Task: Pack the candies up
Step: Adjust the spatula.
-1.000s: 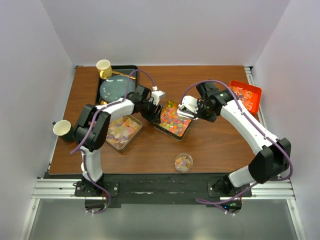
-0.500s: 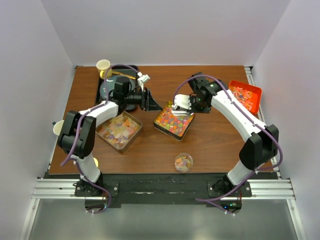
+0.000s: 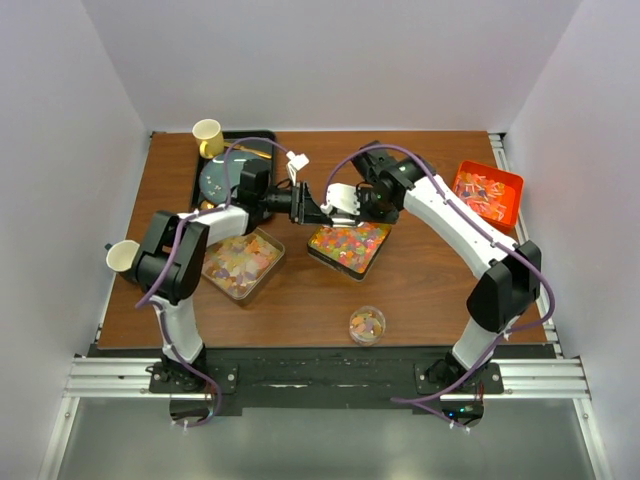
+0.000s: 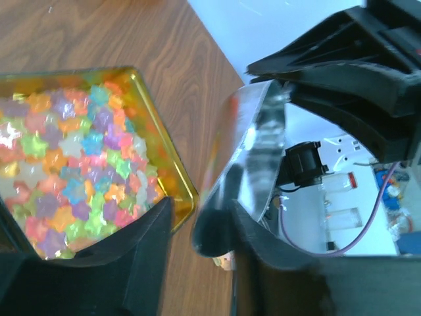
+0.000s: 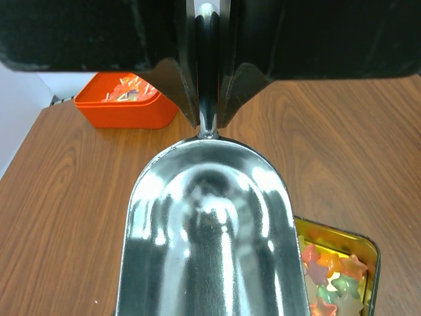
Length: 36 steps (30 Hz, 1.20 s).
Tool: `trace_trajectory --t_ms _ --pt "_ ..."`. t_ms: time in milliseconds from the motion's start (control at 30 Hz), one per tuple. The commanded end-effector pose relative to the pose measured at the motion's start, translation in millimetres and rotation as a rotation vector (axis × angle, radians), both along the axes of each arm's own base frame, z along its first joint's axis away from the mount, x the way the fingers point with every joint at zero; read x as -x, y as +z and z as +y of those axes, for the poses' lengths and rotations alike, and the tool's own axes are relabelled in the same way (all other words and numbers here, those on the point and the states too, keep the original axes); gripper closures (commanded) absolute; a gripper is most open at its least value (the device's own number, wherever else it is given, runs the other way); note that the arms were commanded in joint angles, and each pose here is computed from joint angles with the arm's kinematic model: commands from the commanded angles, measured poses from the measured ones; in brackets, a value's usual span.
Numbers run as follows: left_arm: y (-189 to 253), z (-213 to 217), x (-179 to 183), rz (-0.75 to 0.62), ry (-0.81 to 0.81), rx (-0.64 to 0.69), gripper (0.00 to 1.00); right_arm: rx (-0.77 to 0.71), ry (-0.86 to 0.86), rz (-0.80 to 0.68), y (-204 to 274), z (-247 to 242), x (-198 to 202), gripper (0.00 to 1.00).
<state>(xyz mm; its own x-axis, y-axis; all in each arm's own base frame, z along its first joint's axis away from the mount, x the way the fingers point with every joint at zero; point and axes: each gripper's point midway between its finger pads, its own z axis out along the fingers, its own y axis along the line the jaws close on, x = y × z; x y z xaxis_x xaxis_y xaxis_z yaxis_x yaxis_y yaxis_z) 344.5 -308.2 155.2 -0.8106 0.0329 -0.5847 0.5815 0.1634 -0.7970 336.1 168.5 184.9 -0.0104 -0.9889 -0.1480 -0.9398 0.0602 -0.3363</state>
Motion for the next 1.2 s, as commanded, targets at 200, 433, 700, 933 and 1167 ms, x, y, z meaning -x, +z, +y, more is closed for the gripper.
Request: trace_trajectory --t_ms 200,433,700,933,1167 --pt "38 -3 18 -0.027 -0.132 0.202 0.9 -0.085 0.016 0.036 0 20 13 1.0" --pt "34 1 21 -0.021 -0.145 0.208 1.0 -0.366 -0.044 0.069 23 21 24 0.54" --pt "26 2 23 0.0 -0.159 0.187 1.0 -0.728 -0.088 0.124 62 21 26 0.5" --pt "23 2 26 0.008 -0.165 0.172 1.0 -0.758 -0.076 0.224 50 35 27 0.5" --pt "24 3 24 0.006 -0.161 0.17 1.0 -0.693 -0.04 0.27 34 36 23 0.51"
